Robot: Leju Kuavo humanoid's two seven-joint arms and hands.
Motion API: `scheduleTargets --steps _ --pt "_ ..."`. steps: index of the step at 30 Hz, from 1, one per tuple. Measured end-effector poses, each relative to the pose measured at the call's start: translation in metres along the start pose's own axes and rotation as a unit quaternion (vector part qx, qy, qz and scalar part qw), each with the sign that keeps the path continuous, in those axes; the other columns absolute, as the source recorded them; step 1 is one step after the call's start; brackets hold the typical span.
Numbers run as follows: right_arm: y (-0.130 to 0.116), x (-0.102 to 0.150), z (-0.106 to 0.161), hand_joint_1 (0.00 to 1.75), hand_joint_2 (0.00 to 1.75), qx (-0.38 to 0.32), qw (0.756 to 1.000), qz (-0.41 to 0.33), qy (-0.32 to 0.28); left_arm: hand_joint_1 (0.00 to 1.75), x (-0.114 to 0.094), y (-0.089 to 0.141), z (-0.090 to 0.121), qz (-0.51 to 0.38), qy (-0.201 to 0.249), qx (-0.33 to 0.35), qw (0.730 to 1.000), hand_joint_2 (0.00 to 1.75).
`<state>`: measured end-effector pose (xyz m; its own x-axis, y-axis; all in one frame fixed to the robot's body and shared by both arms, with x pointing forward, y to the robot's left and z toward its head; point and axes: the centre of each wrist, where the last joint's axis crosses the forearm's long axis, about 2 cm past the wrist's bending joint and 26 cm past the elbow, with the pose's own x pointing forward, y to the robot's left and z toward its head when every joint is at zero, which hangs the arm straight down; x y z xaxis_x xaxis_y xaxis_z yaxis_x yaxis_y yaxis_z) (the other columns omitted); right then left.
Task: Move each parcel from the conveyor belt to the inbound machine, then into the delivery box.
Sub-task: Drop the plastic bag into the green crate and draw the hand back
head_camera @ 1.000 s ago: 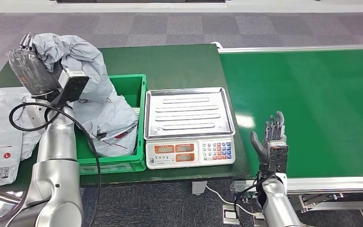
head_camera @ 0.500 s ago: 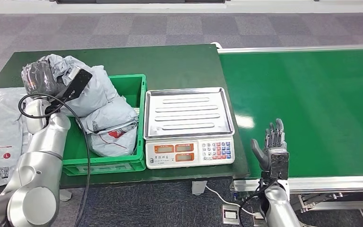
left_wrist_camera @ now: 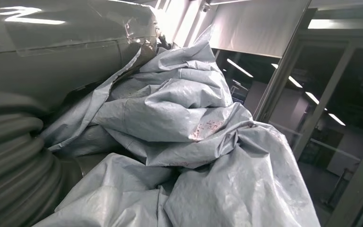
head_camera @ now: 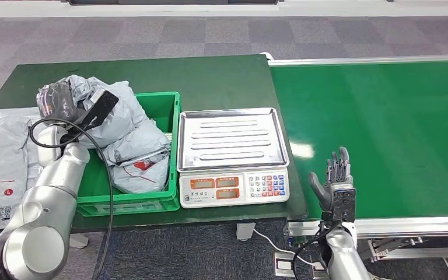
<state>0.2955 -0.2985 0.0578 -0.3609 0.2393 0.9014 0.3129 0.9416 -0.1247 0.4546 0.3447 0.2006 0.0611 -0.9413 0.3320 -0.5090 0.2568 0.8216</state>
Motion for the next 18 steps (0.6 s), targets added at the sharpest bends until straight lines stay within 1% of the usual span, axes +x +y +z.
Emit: scheduleTargets --steps 2,3,4,5,6,7,8,9,10,11,12,13,14,16,18 --pt "0.000 0.000 0.000 0.00 1.75 0.000 1.000 0.000 0.000 1.75 0.000 -0.001 0.000 0.000 0.003 -0.008 1.000 1.75" --pt "0.000 0.000 0.000 0.00 1.75 -0.001 1.000 0.001 0.000 1.75 0.003 -0.002 0.000 0.000 0.008 -0.026 1.000 1.75" --pt "0.000 0.000 -0.001 0.00 1.75 -0.002 1.000 0.001 0.000 1.75 0.008 -0.006 0.000 -0.001 0.013 -0.066 0.998 1.75" --pt "-0.001 0.000 -0.002 0.00 1.75 -0.003 1.000 0.002 -0.001 1.75 0.016 -0.011 0.000 -0.007 0.015 -0.128 0.992 1.75" --pt "-0.001 0.001 -0.003 0.00 1.75 -0.004 1.000 0.002 -0.003 1.75 0.026 -0.017 0.002 -0.018 0.008 -0.207 0.978 1.75" --pt "-0.002 0.001 -0.006 0.00 1.75 -0.004 1.000 0.001 -0.005 1.75 0.035 -0.022 0.003 -0.030 -0.007 -0.303 0.953 1.75" --pt "-0.003 0.002 -0.008 0.00 1.75 -0.004 1.000 0.000 -0.008 1.75 0.044 -0.026 0.005 -0.039 -0.026 -0.396 0.917 1.75" --pt "-0.003 0.002 -0.011 0.00 1.75 -0.003 1.000 0.000 -0.011 1.75 0.052 -0.029 0.006 -0.045 -0.043 -0.482 0.874 1.75" --pt "-0.003 0.003 -0.014 0.00 1.75 -0.003 1.000 0.000 -0.013 1.75 0.059 -0.030 0.007 -0.050 -0.055 -0.554 0.829 1.75" --pt "-0.003 0.004 -0.016 0.00 1.75 -0.003 1.000 0.000 -0.016 1.75 0.065 -0.030 0.008 -0.055 -0.062 -0.605 0.792 1.75" --pt "-0.003 0.004 -0.017 0.00 1.75 -0.003 1.000 0.000 -0.018 1.75 0.070 -0.030 0.009 -0.063 -0.066 -0.636 0.766 1.75" --pt "-0.003 0.005 -0.019 0.00 1.75 -0.004 1.000 0.000 -0.019 1.75 0.074 -0.031 0.010 -0.072 -0.071 -0.650 0.753 1.75" --pt "-0.003 0.005 -0.019 0.00 1.75 -0.004 1.000 0.000 -0.020 1.75 0.076 -0.031 0.010 -0.080 -0.076 -0.650 0.752 1.75" --pt "-0.005 0.005 -0.020 0.00 1.75 -0.005 1.000 0.001 -0.020 1.75 0.079 -0.033 0.012 -0.093 -0.087 -0.635 0.762 1.75" --pt "-0.006 0.004 -0.021 0.00 1.75 -0.007 1.000 0.002 -0.020 1.75 0.082 -0.035 0.014 -0.101 -0.094 -0.629 0.765 1.75"
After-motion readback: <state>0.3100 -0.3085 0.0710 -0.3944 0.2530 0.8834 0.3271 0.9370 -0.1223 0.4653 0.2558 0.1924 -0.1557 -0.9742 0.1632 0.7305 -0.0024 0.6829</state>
